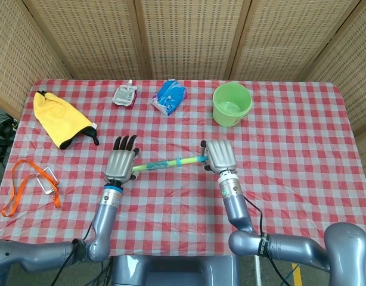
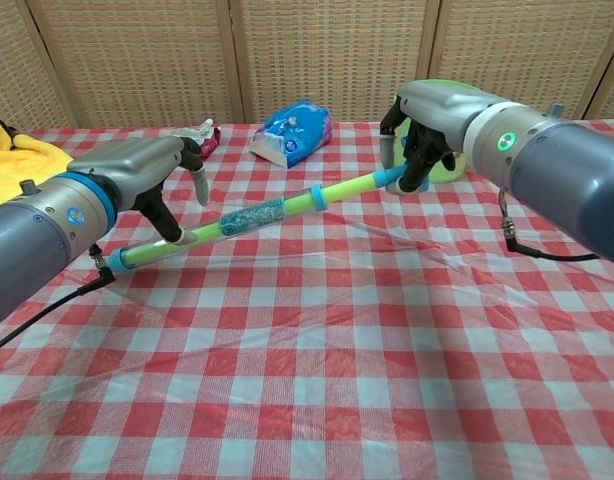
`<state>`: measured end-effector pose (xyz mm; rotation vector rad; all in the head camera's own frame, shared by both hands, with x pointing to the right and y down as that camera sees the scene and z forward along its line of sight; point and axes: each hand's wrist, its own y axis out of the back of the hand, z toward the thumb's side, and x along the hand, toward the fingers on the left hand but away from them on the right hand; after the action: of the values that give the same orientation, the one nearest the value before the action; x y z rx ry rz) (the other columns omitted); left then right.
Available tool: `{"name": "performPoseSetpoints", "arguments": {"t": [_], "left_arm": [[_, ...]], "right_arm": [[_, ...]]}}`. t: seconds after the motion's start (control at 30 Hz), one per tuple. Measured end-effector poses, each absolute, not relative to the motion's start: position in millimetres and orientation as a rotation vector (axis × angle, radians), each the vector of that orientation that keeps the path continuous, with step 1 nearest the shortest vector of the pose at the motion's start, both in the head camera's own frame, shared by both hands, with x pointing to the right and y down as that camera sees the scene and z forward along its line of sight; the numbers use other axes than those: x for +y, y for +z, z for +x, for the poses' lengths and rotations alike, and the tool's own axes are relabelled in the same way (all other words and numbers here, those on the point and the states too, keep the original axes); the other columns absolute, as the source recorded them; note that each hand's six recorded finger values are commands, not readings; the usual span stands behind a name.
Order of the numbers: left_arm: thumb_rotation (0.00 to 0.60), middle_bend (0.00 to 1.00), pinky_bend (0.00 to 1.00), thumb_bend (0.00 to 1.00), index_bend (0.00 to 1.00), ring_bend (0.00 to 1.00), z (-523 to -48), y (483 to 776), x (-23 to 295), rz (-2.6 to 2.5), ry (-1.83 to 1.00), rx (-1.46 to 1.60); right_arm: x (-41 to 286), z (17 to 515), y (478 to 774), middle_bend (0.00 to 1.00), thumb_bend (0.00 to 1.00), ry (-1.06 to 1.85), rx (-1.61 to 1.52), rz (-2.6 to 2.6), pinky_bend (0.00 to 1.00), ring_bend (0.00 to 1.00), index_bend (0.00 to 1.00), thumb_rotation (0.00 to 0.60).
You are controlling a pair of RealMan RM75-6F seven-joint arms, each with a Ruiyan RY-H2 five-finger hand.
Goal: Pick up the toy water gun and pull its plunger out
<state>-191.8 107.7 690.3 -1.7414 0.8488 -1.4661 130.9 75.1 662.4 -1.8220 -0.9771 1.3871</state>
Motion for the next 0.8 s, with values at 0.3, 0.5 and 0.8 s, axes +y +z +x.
{"name": "performPoseSetpoints", "arguments": {"t": [0.3, 0.5, 0.8], "left_arm": [[0.600, 0.00, 0.00, 0.22, 0.42, 0.00, -187.3, 698.4, 114.1, -1.744, -1.484, 0.843], [0.600, 0.00, 0.00, 0.22, 0.43, 0.00, -183.7, 705.4, 120.9, -1.760, -1.501, 0.832], [0.600, 0.00, 0.00, 0.13, 0.42, 0.00, -182.3, 711.2, 124.6, -1.760, -1.509, 0.823]], "right_arm": [[76.8, 131.5, 663.0, 1.00, 0.54, 1.397, -0.972, -1.825, 0.74, 0.98, 0.80, 0.600], [77.8, 130.4, 662.3, 1.00, 0.54, 1.395, -0.968, -1.827, 0.74, 0.98, 0.80, 0.600], [78.8, 130.5, 662.1, 1.00, 0.54, 1.397, -0.967, -1.822, 0.74, 0.98, 0.80, 0.600]]}}
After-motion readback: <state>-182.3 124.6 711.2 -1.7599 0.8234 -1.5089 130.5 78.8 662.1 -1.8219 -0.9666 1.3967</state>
